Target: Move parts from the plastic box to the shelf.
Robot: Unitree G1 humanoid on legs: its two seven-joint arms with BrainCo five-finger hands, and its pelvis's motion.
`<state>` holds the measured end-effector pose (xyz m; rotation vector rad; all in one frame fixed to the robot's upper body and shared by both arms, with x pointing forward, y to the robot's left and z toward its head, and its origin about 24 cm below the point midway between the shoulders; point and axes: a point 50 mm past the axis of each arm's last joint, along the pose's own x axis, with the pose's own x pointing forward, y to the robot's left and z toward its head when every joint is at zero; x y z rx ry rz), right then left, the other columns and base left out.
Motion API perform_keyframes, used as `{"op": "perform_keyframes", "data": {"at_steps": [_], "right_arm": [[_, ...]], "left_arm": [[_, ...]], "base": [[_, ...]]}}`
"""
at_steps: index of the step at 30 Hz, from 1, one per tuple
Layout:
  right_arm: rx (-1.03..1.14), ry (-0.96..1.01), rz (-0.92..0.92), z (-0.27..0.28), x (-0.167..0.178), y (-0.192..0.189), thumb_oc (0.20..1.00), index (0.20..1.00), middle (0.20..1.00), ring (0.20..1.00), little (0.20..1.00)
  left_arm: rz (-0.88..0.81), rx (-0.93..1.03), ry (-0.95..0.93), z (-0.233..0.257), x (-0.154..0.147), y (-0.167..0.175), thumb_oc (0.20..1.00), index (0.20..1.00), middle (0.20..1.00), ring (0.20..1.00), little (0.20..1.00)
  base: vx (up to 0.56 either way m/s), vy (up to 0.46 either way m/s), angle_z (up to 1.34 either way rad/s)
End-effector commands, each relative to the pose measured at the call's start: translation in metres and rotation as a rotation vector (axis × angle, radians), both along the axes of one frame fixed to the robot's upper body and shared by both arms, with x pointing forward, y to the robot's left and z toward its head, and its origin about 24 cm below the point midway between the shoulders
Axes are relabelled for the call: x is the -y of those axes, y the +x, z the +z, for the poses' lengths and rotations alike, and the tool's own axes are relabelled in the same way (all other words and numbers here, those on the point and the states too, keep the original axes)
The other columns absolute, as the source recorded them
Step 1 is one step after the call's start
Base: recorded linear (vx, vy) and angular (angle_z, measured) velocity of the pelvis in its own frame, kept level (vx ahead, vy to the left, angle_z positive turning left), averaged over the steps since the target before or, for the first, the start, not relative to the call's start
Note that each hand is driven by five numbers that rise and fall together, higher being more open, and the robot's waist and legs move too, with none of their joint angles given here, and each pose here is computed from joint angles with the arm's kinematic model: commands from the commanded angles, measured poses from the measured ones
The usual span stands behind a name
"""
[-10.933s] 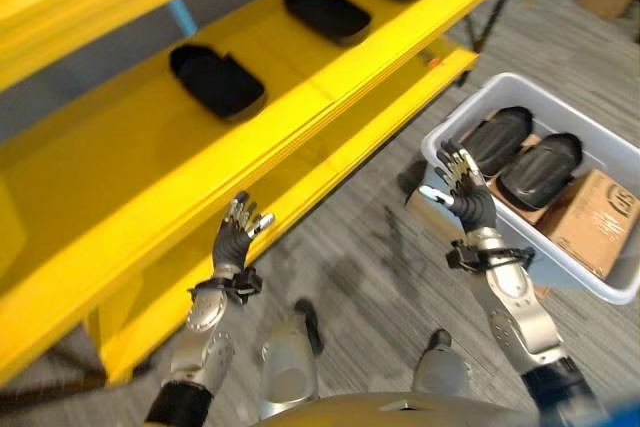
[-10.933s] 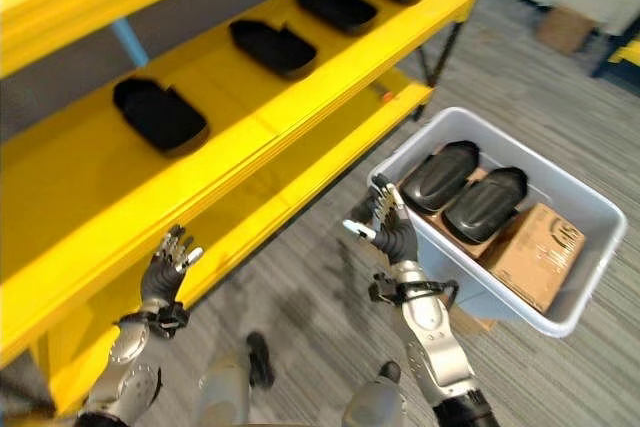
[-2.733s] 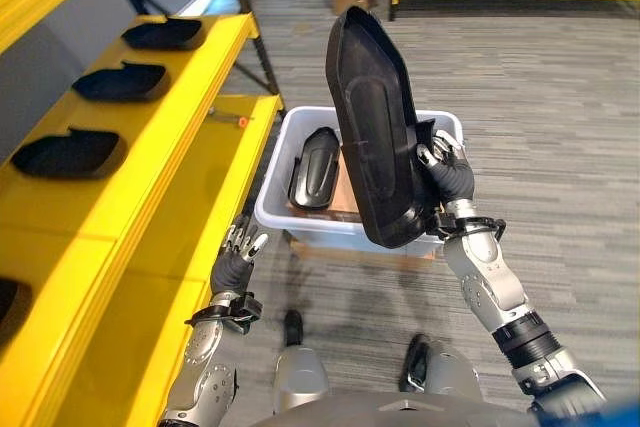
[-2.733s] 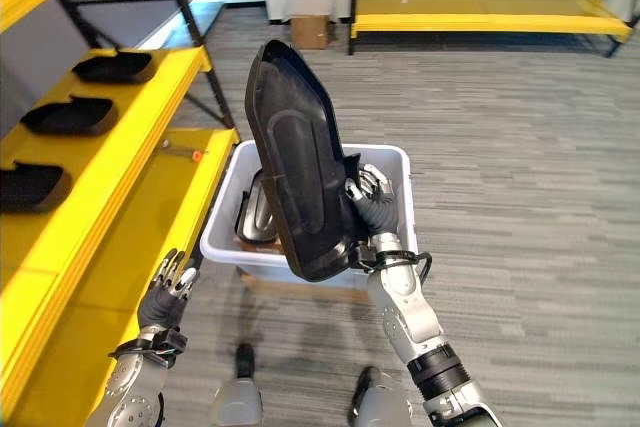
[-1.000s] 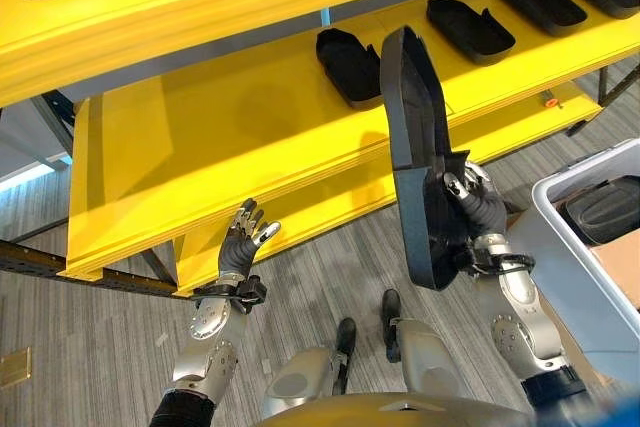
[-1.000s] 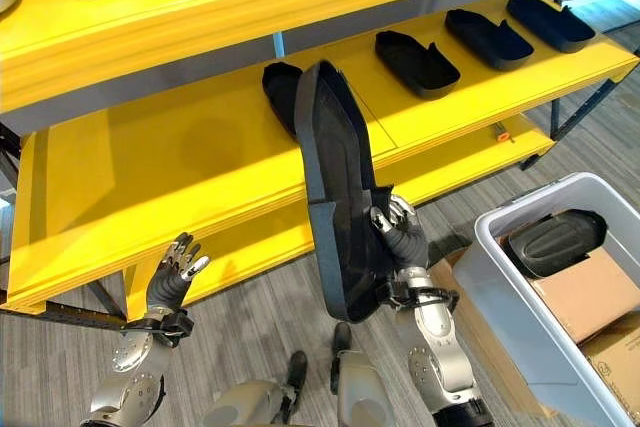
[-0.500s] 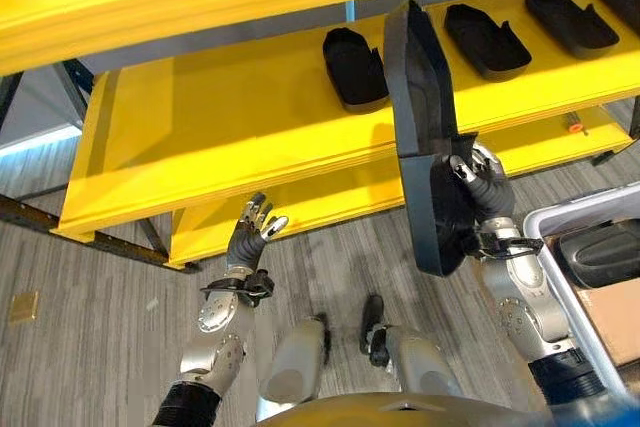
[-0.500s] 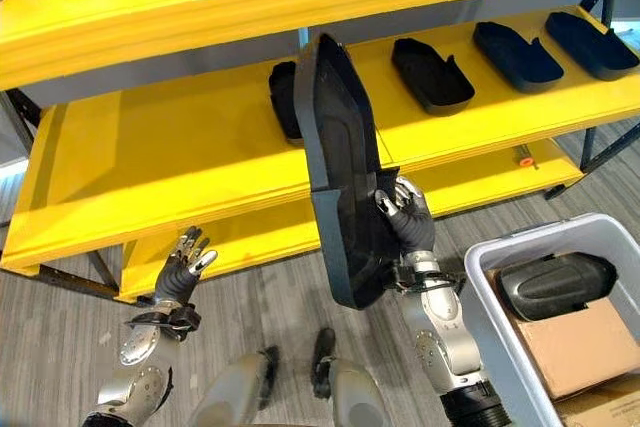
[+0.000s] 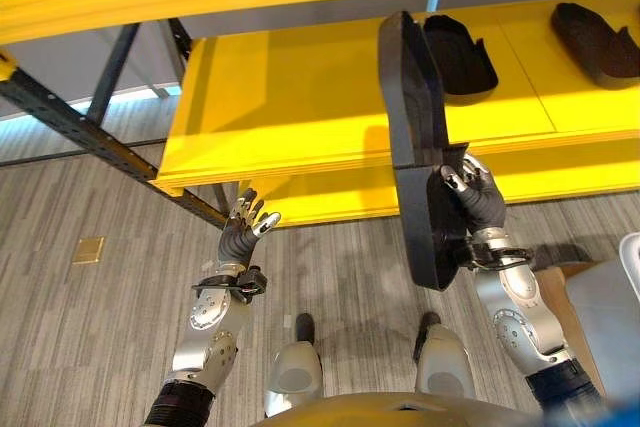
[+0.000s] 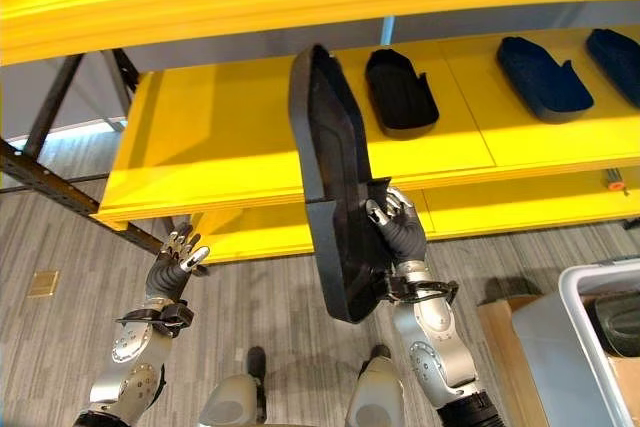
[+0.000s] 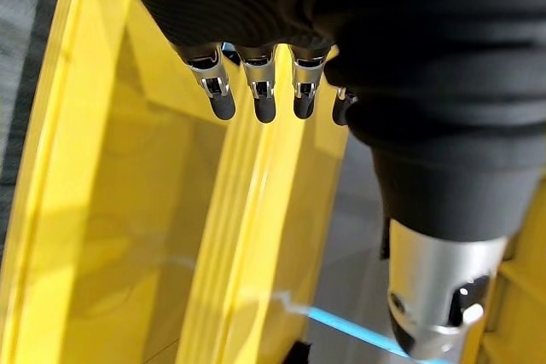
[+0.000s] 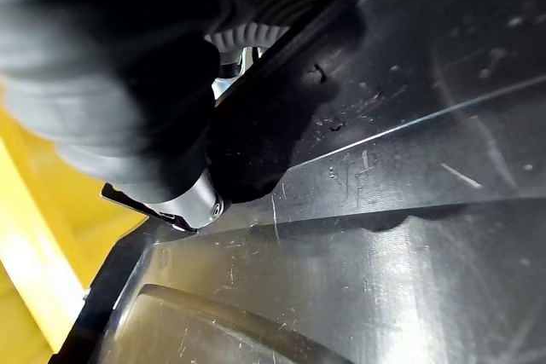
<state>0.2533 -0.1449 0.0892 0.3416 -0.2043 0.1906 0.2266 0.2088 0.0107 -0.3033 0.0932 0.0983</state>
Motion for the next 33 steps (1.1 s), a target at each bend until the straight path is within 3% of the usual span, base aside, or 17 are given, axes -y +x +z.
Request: {"op": "perform_keyframes", "data": {"at_steps": [1, 10, 15, 23, 25, 29, 31, 33], "right_arm": [[0.183, 0.057, 0.059, 0.041, -0.017, 0.018, 0.200, 0.200, 0.200, 0.200, 0.200], [0.176, -0.088, 0.043, 0.064, -0.032, 0.070, 0.200, 0.200, 0.200, 0.200, 0.200], [0.198, -0.149, -0.076, 0.094, -0.017, 0.102, 0.200, 0.200, 0.200, 0.200, 0.200], [0.160, -0.275, -0.435, 0.164, 0.040, 0.154, 0.200, 0.200, 0.200, 0.200, 0.200], [0.091, -0.307, -0.589, 0.183, 0.078, 0.161, 0.200, 0.200, 0.200, 0.200, 0.200], [0.075, -0.309, -0.677, 0.197, 0.101, 0.158, 0.200, 0.200, 0.200, 0.200, 0.200], [0.078, -0.303, -0.797, 0.219, 0.137, 0.146, 0.200, 0.200, 0.200, 0.200, 0.200], [0.091, -0.287, -0.841, 0.230, 0.150, 0.139, 0.200, 0.200, 0.200, 0.200, 0.200]], "left_arm": [[-0.025, 0.139, 0.060, 0.031, -0.010, 0.002, 1.000, 1.000, 1.000, 1.000, 1.000], [-0.049, 0.139, 0.084, 0.036, -0.016, 0.003, 1.000, 1.000, 1.000, 1.000, 1.000], [-0.071, 0.134, 0.080, 0.037, -0.016, 0.002, 1.000, 1.000, 1.000, 1.000, 1.000], [-0.128, 0.196, 0.086, 0.053, -0.009, 0.010, 1.000, 1.000, 1.000, 1.000, 1.000], [-0.145, 0.222, 0.073, 0.058, -0.003, 0.011, 1.000, 1.000, 1.000, 1.000, 1.000], [-0.150, 0.234, 0.065, 0.059, -0.001, 0.012, 1.000, 1.000, 1.000, 1.000, 1.000], [-0.177, 0.245, 0.054, 0.061, 0.005, 0.013, 1.000, 1.000, 1.000, 1.000, 1.000], [-0.192, 0.250, 0.051, 0.062, 0.009, 0.013, 1.000, 1.000, 1.000, 1.000, 1.000]], "base": [[0.02, 0.050, 0.08], [0.00, 0.012, 0.27], [-0.01, -0.016, 0.22], [-0.04, -0.014, 0.29], [-0.02, 0.005, 0.23], [0.00, -0.007, 0.01], [0.02, -0.039, 0.00], [0.01, -0.011, 0.07]]}}
